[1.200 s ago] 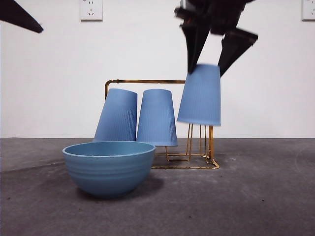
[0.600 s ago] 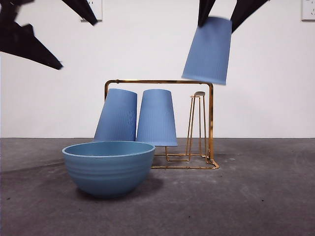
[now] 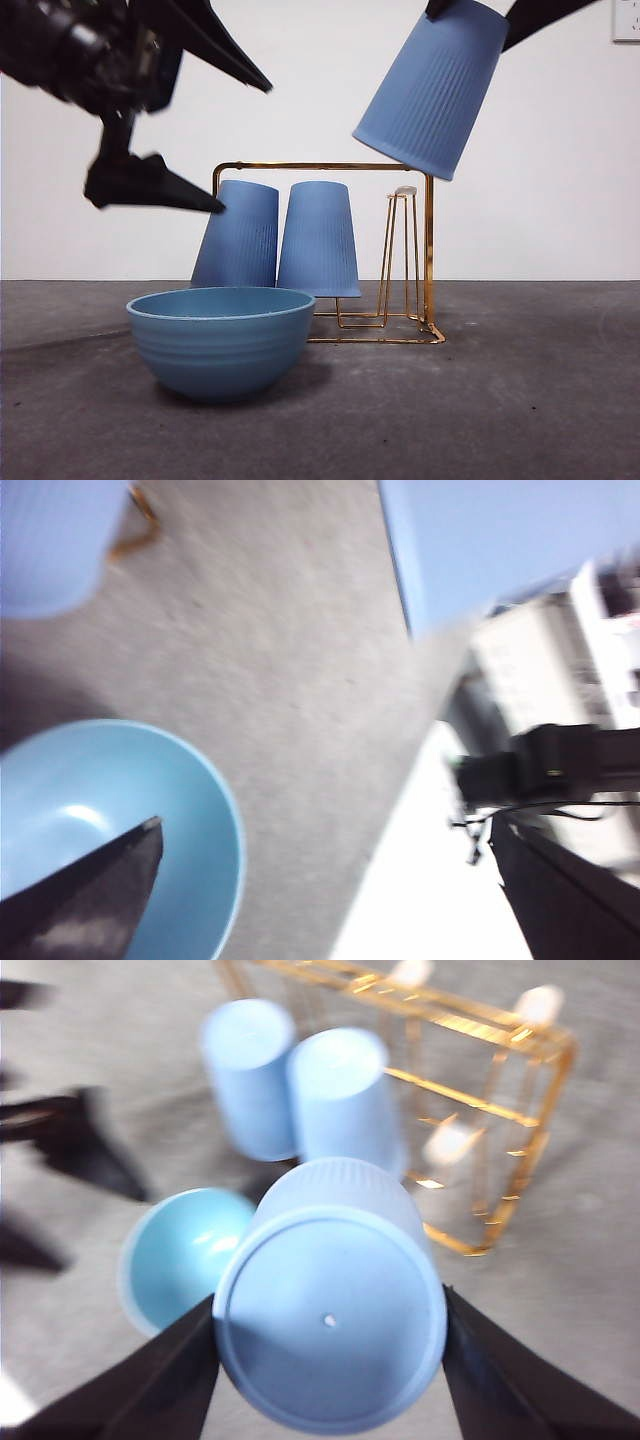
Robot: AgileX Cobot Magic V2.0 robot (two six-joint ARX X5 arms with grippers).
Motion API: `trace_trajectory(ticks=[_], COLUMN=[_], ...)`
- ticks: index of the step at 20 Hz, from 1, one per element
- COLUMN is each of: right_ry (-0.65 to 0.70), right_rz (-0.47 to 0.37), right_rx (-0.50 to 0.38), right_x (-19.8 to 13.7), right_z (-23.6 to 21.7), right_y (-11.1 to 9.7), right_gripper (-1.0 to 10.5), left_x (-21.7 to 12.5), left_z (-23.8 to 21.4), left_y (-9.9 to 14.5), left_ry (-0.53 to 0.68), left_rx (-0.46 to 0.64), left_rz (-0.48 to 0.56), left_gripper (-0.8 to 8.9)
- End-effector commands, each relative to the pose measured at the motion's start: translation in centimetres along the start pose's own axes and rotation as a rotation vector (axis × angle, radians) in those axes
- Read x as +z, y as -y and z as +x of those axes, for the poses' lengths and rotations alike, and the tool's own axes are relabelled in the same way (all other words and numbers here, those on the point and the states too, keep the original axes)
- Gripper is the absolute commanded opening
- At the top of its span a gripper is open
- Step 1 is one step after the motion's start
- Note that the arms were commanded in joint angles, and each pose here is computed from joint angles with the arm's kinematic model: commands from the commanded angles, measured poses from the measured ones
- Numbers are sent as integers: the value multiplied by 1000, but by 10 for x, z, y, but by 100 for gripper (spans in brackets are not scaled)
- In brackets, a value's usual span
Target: Right arm lift cup from the cupboard, then place it on the right of the bowl
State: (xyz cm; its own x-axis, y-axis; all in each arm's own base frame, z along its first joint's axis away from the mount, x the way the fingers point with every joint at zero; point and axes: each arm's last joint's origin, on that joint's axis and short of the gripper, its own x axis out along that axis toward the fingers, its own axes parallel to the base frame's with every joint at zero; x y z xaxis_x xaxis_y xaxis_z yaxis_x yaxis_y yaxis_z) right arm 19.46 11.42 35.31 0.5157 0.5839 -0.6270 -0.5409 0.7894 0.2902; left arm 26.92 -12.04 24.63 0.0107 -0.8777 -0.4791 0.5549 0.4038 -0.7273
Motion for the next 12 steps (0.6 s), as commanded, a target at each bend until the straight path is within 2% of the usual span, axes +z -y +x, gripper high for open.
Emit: trace_trajectory(ticks=[1,4,12], right_ry=[48,103,186], right_rz=[29,64,170], right_rx=[108,229,335], right_x=[-21,-43,-84], right_z=[10,21,59], right_y=[3,6,22], right_gripper=[197,197,197], left_x=[6,7,9], left_z=[10,17,30], left_y=[-11,-20,-39], left_ry=[-17,-30,-40], left_rx=[-80,-152,-186], left_rz=[-54,-85,-160], left_gripper=[522,522,519])
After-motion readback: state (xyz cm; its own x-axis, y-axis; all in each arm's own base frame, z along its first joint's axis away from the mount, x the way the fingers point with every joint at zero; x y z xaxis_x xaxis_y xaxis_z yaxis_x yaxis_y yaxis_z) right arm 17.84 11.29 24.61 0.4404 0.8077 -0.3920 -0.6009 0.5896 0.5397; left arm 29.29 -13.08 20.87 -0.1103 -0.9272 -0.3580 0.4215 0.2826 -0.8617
